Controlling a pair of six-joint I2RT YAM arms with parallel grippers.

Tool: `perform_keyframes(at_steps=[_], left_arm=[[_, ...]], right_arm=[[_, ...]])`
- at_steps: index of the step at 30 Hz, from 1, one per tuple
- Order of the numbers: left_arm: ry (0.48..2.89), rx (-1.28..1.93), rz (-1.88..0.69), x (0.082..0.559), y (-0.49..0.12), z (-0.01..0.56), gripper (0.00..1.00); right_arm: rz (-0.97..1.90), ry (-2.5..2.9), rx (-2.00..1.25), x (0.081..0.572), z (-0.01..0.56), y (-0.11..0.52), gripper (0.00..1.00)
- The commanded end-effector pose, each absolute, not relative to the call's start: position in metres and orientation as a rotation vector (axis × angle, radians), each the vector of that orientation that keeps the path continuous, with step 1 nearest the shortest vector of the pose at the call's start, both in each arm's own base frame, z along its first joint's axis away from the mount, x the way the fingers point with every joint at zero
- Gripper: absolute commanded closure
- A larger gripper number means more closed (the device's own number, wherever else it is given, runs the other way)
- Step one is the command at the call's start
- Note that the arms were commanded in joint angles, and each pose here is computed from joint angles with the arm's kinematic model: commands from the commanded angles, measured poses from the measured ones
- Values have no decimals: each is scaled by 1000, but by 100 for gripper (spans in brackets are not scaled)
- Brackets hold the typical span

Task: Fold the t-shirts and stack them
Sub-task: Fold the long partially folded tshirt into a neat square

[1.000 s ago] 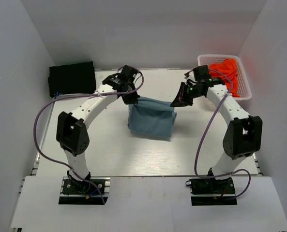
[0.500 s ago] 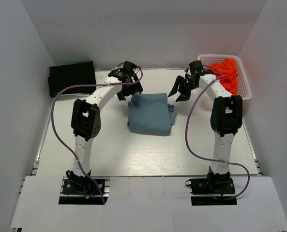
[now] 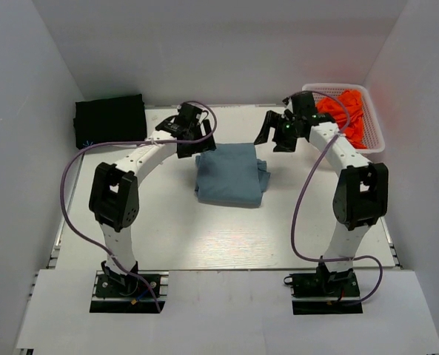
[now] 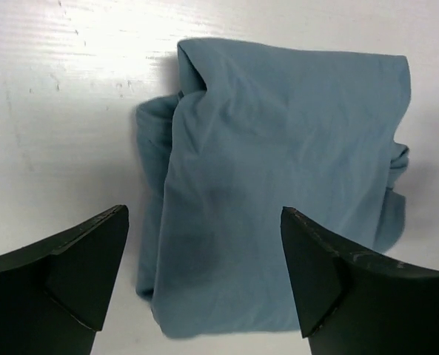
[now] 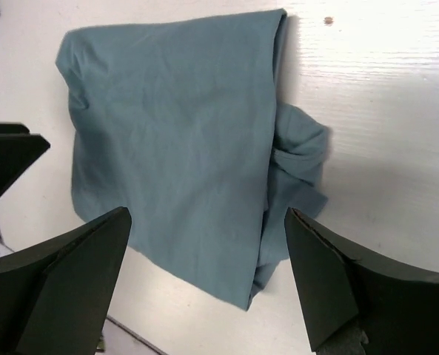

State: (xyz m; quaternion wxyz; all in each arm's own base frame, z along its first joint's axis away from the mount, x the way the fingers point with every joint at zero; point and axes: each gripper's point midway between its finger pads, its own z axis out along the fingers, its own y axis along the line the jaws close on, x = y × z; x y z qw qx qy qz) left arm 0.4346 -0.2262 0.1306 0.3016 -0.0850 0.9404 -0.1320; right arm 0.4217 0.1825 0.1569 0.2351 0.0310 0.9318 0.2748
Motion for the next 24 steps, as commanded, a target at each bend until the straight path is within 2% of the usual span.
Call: perform_keyframes(at_steps=[1,2,7,11,15,16,18,19,22,24], left_arm=[[2335,-141,-362,457,-226,154,8],[2358,-128,-344,461,-227,137,14],[2347,-85,-332,485,-238,125,27],[2351,-91,-336,500,-241,109,40],[2337,-80,-371,506,-249,106,58],[2346,-80,-367,506,-249,101,66],[2331,-68,-404,508,-255,105,74],[2323,-68,-408,507,-254,107,81],[2299,-75,-405,511,-253,114,98],[2290,-63,-403,508,-252,124,100]], right_arm=[[741,2441,-89,438,152,195,10],[721,2450,-83,443,141,195,11],[695,2486,-17,468,109,196,17],[743,2485,-8,483,96,206,29],[849,2495,29,492,80,221,42],[876,2479,35,495,82,225,44],[916,2483,54,495,79,230,52],[942,2465,48,498,80,233,59],[974,2455,55,497,83,236,98],[946,2459,67,493,81,231,100]])
